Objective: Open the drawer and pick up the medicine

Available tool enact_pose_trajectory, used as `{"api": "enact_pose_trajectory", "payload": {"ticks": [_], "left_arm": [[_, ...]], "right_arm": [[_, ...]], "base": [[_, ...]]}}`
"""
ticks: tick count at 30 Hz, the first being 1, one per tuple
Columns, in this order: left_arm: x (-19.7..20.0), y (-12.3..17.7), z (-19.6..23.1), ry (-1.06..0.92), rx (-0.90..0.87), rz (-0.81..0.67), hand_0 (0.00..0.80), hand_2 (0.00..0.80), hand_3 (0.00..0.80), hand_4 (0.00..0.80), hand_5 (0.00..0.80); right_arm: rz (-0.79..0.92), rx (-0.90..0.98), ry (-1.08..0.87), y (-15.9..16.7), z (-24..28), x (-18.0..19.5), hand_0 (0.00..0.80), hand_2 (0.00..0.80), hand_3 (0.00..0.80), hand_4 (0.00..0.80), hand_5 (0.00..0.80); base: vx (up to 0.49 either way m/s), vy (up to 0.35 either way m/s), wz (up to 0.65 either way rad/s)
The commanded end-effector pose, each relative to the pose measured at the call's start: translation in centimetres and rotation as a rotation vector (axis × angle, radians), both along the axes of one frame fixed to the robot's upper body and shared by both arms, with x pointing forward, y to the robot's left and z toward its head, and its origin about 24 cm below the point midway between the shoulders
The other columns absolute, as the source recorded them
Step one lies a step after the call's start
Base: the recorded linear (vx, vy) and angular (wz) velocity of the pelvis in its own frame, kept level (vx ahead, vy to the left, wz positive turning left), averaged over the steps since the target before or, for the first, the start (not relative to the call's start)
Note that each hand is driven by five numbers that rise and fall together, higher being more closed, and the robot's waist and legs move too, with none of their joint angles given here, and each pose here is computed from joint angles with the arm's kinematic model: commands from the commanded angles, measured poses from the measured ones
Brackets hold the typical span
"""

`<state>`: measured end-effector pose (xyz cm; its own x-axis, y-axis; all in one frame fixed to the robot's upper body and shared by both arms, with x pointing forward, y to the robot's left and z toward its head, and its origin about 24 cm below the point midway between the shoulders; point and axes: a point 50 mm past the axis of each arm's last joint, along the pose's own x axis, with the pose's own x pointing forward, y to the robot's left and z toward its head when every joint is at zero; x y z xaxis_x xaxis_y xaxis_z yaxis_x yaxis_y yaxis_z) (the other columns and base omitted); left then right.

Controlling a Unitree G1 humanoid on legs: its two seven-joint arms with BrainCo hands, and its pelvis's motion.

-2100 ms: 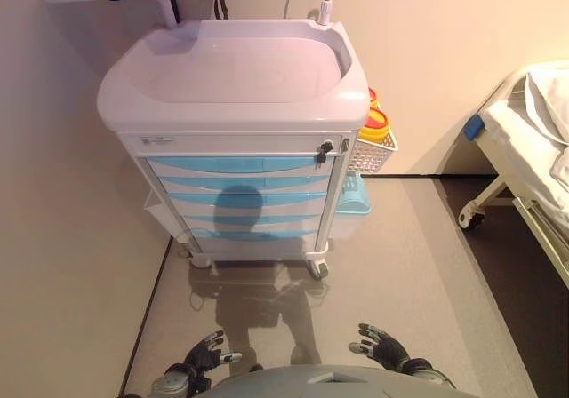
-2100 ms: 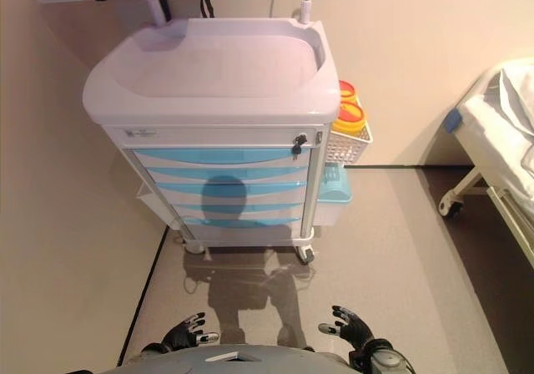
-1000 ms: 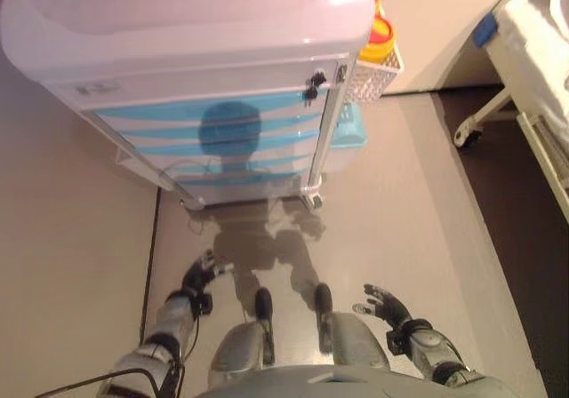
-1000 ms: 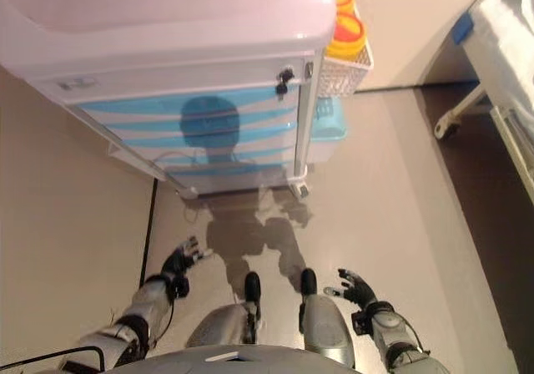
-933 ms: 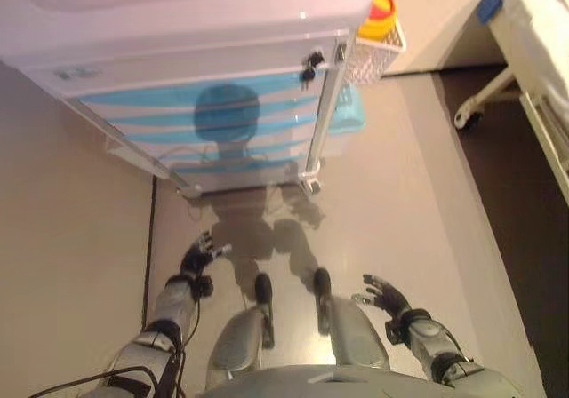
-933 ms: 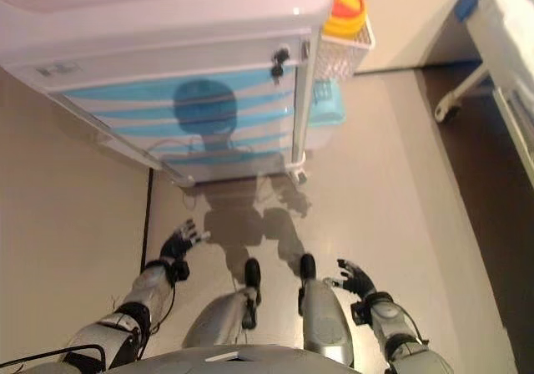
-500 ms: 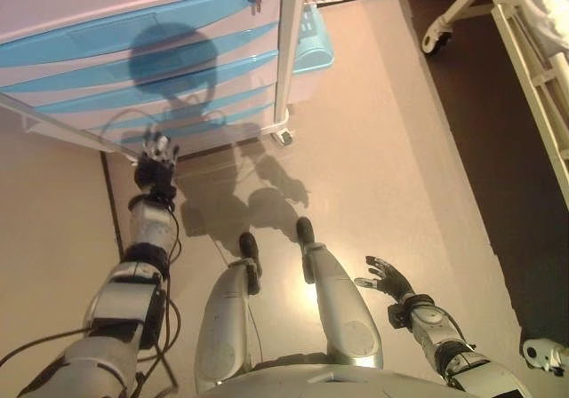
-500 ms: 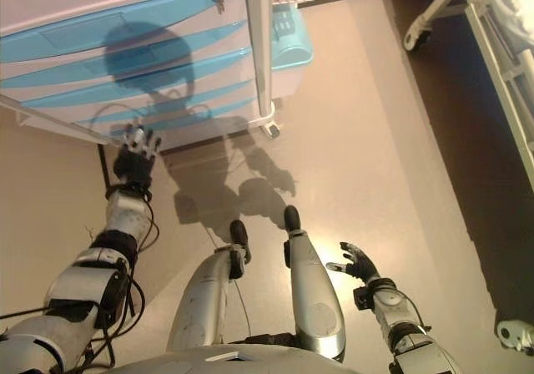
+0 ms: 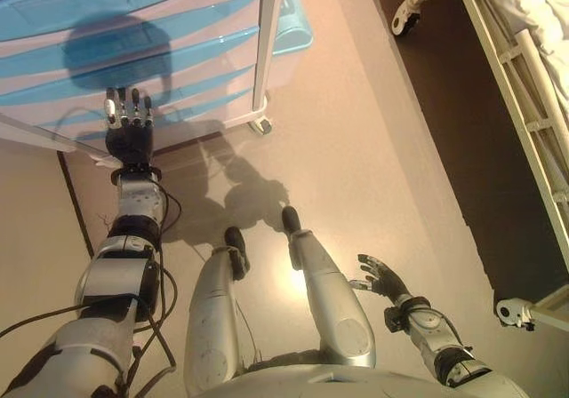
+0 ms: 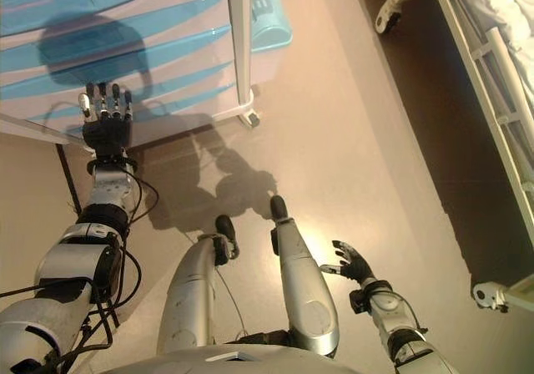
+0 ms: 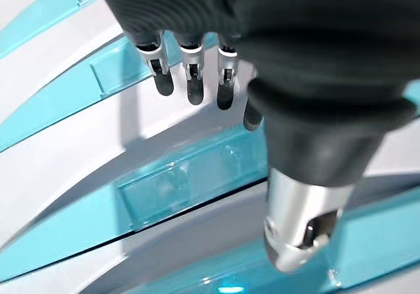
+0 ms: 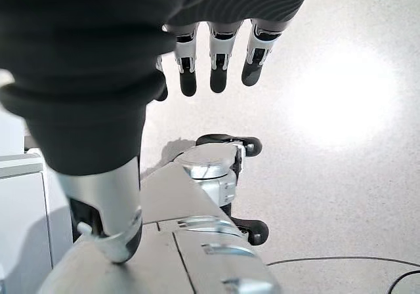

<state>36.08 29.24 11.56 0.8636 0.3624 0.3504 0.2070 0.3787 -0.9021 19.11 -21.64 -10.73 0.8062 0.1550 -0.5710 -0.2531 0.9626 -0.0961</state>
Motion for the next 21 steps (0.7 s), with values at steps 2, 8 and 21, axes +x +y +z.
{"api": "enact_pose_trajectory", "payload": {"ticks": [2, 8, 21], "left_arm": [[0.6, 0.2, 12.6, -0.597, 0.130, -0.075, 0.000, 0.000, 0.000, 0.000, 0.000], [-0.6, -5.5, 16.8, -0.993, 0.314, -0.304, 0.800, 0.800, 0.800, 0.800, 0.800], [-3.3, -10.3, 19.6, -1.197, 0.609, -0.541, 0.800, 0.800, 0.800, 0.800, 0.800]], "right_arm": [[0.006, 0.005, 0.039, -0.5, -0.8, -2.4, 0.000, 0.000, 0.000, 0.000, 0.000], [0.031, 0.003, 0.053, -0.4, -0.9, -2.7, 0.000, 0.000, 0.000, 0.000, 0.000], [0.058, -0.024, 0.088, -0.3, -1.2, -3.0, 0.000, 0.000, 0.000, 0.000, 0.000]], "base": [[0.000, 0.000, 0.00], [0.001, -0.006, -0.02], [0.015, -0.064, 0.09]]}}
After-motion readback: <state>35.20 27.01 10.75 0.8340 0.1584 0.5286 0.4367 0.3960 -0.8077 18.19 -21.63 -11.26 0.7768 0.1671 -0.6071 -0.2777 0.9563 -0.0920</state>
